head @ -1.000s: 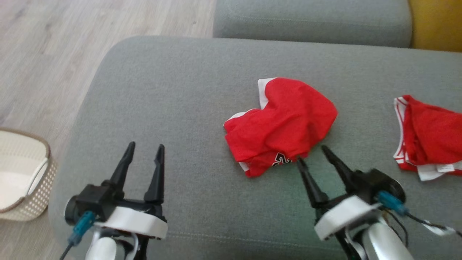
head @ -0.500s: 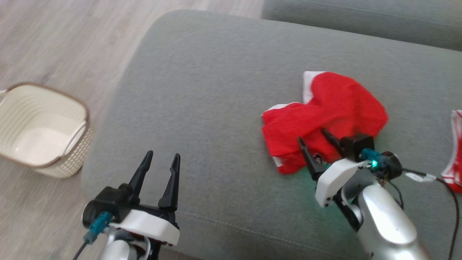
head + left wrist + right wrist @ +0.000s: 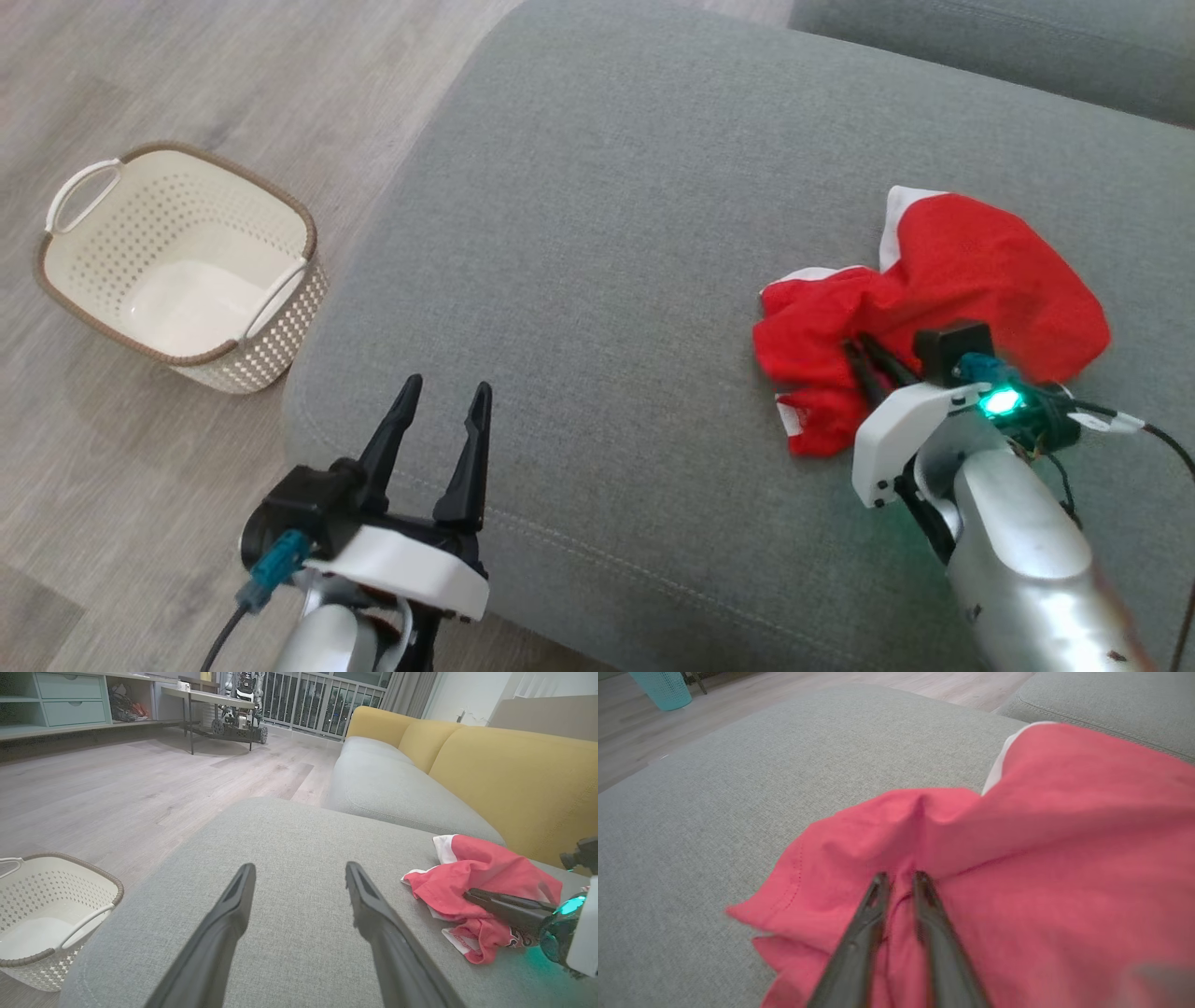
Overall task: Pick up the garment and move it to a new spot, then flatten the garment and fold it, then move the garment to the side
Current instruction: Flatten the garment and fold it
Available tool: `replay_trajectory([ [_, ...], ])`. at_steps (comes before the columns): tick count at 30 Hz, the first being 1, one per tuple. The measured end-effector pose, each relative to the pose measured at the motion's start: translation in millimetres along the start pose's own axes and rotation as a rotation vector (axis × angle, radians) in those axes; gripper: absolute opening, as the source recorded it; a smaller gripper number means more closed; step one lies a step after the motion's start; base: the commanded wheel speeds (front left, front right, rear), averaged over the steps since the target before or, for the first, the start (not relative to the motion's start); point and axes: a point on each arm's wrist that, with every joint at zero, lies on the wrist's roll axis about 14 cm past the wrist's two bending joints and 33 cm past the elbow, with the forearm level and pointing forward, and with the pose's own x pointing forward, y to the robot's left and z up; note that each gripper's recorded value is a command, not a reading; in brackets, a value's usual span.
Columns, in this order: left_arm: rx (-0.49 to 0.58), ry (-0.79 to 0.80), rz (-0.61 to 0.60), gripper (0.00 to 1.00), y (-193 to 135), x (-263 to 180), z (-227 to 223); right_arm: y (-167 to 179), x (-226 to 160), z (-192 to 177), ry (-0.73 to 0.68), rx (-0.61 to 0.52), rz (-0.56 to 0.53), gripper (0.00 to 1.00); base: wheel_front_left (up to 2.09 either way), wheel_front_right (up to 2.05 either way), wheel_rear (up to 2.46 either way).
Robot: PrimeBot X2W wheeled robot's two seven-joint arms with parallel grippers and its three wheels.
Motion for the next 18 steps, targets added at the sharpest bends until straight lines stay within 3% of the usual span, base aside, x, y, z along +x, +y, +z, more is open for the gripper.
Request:
replay_trajectory([
  [5,0.002,-0.01,0.009,1.0,1.6,-0.6,3.0,-1.1,2.8,2.1,-0.004,-0.009,-0.003,0.0,0.0,0.0,0.0],
  [11,-0.004,-0.031,-0.003,1.0,-0.8,-2.2,8.2,17.6,1.4,32.8,-0.108,0.028,0.047,0.0,0.0,0.0,0.0],
  [15,-0.004,-0.049,-0.017,1.0,-4.2,-4.8,12.2,42.1,-1.6,86.4,-0.253,0.072,0.119,0.0,0.0,0.0,0.0],
  [18,-0.005,-0.076,-0.033,1.0,-7.6,-7.8,18.8,72.7,-14.7,155.0,-0.422,0.13,0.221,0.0,0.0,0.0,0.0],
])
